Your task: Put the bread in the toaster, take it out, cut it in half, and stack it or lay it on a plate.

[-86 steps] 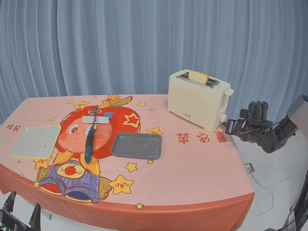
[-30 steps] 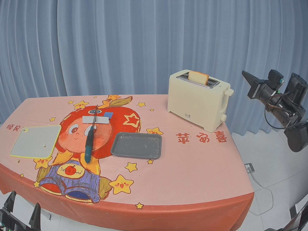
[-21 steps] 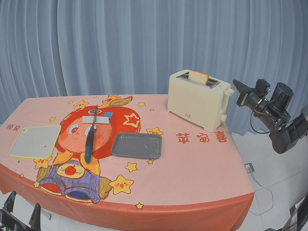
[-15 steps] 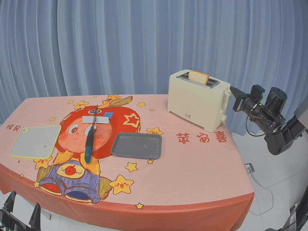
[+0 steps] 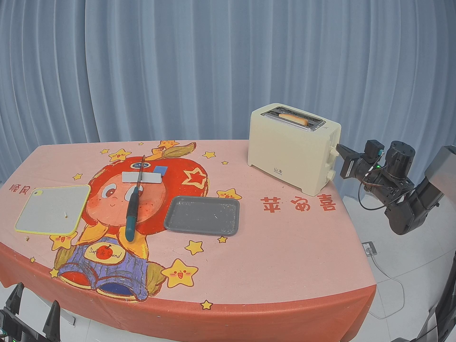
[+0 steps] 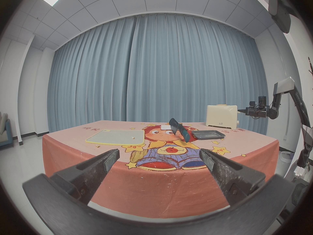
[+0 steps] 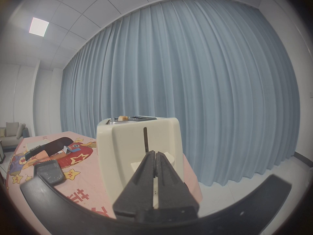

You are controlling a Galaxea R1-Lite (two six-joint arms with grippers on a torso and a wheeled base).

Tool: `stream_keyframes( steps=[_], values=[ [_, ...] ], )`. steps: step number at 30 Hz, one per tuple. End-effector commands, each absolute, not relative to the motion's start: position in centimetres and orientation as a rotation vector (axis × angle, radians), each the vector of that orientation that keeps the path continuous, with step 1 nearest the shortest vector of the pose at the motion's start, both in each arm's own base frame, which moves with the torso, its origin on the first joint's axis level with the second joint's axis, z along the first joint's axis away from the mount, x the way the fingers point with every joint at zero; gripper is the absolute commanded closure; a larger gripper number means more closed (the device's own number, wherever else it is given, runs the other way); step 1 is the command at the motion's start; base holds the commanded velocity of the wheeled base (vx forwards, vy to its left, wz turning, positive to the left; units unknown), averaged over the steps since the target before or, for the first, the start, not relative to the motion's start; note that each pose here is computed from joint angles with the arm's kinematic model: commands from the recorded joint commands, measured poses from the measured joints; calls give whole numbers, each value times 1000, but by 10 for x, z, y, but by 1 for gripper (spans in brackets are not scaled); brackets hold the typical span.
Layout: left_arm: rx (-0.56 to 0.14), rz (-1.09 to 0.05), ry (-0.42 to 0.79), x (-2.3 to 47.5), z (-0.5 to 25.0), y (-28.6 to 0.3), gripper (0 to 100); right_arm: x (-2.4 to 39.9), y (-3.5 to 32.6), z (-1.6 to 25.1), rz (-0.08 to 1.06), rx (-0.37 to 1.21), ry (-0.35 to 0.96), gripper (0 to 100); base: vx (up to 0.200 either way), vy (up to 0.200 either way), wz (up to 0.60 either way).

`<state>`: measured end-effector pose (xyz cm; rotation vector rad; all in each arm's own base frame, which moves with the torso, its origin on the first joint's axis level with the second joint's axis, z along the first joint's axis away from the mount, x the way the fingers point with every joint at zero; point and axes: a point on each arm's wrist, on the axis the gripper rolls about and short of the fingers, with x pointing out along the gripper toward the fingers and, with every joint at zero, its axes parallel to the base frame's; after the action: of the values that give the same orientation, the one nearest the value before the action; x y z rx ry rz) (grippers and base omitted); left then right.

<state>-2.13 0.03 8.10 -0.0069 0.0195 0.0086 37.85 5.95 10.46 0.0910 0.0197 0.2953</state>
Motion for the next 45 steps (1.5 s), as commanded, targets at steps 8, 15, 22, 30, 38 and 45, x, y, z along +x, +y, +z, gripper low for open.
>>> stream_keyframes(
  steps=[8, 15, 22, 30, 38, 45],
  values=[
    [-7, 9, 37, -20, 76, 0, 0, 384, 61, 78, 290, 77, 90, 100, 0, 0, 0],
    [-7, 9, 37, -20, 76, 0, 0, 385, 61, 74, 289, 77, 102, 100, 0, 0, 0],
    [-7, 9, 37, -20, 76, 0, 0, 384, 63, 81, 294, 77, 70, 100, 0, 0, 0],
    [-7, 9, 37, -20, 76, 0, 0, 364, 58, 134, 294, 81, -51, 100, 0, 0, 0],
    [-7, 9, 37, -20, 76, 0, 0, 359, 55, 143, 284, 81, -81, 100, 0, 0, 0],
    [-7, 9, 37, -20, 76, 0, 0, 330, 48, 160, 260, 92, -90, 100, 0, 0, 0]
  ],
)
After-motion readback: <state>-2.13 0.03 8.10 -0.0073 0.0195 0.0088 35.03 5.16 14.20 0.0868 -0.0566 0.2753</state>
